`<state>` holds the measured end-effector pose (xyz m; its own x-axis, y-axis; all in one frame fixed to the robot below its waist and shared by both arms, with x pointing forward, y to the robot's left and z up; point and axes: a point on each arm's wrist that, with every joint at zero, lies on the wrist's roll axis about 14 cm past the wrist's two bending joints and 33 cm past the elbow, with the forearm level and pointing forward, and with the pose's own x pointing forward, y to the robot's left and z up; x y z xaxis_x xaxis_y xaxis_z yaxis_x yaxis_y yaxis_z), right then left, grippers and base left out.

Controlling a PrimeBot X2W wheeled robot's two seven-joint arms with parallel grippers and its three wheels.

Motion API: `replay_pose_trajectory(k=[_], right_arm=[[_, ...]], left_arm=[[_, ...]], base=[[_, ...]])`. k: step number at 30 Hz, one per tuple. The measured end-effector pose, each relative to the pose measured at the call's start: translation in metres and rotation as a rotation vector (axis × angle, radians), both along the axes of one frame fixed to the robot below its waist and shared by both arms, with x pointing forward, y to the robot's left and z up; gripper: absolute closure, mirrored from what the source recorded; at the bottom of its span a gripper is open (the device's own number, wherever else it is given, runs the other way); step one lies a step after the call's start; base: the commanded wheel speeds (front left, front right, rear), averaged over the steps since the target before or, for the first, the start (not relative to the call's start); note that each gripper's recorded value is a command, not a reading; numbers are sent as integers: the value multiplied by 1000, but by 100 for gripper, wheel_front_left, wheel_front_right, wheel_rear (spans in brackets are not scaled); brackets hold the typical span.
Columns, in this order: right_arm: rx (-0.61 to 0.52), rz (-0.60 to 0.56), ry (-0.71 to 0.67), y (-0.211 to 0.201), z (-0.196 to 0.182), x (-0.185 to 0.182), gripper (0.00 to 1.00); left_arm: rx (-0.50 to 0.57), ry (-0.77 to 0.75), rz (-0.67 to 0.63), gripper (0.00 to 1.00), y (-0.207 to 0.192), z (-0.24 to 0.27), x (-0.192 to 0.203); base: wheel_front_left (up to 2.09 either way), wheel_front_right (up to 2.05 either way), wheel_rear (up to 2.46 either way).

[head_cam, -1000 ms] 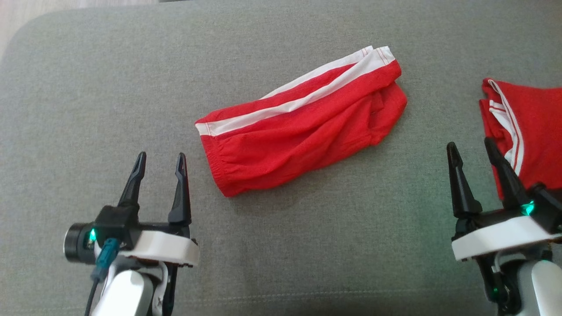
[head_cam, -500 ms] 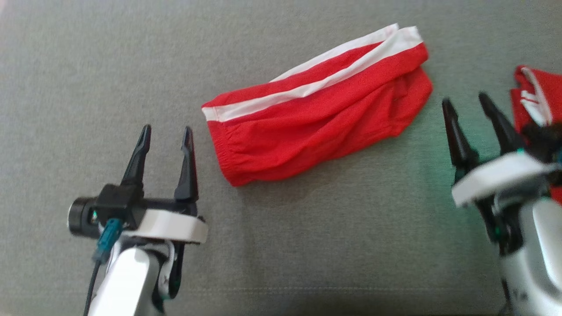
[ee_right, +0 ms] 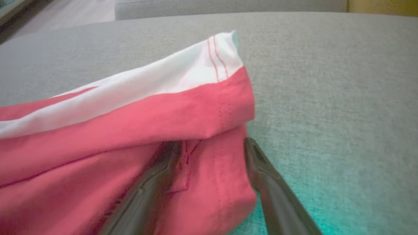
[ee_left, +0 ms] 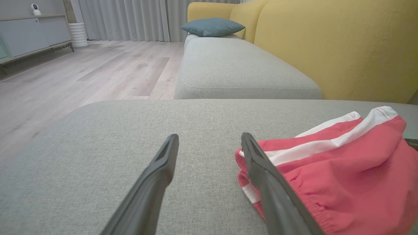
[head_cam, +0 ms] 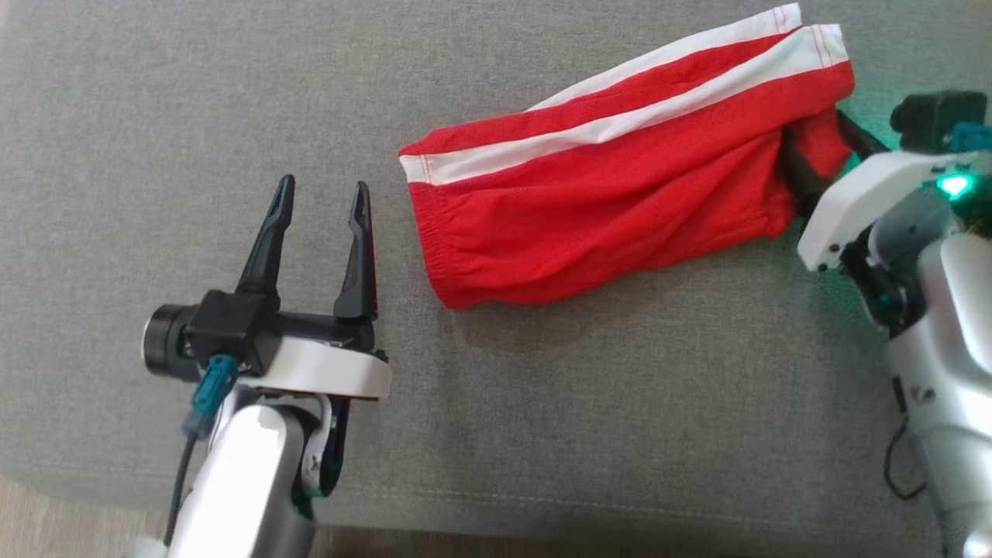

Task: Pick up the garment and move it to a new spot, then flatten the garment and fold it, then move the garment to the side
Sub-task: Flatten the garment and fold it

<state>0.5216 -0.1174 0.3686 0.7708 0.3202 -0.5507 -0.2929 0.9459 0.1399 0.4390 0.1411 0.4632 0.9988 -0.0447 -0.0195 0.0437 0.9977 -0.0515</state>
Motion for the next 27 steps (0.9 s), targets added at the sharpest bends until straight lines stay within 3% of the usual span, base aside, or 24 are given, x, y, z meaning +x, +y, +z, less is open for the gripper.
replay_pose_trajectory(k=[4,5,6,15,27], right_arm=[[-41,8,68,-2,-5,9,0],[-43,12,88,-1,-6,9,33],[-40,14,103,0,-6,9,100],[92,1,139,11,-1,-25,100],[155,-216,83,-54,5,-94,100]], left_arm=[[-5,1,-5,0,-3,-1,0],[-6,1,-6,0,-4,-1,0],[-7,1,-10,0,-4,-1,0],[1,-39,-9,0,-3,14,0],[3,-58,-50,0,-16,23,-10]], base=[[0,0,0],[0,0,0],[0,0,0],[0,0,0],[0,0,0]])
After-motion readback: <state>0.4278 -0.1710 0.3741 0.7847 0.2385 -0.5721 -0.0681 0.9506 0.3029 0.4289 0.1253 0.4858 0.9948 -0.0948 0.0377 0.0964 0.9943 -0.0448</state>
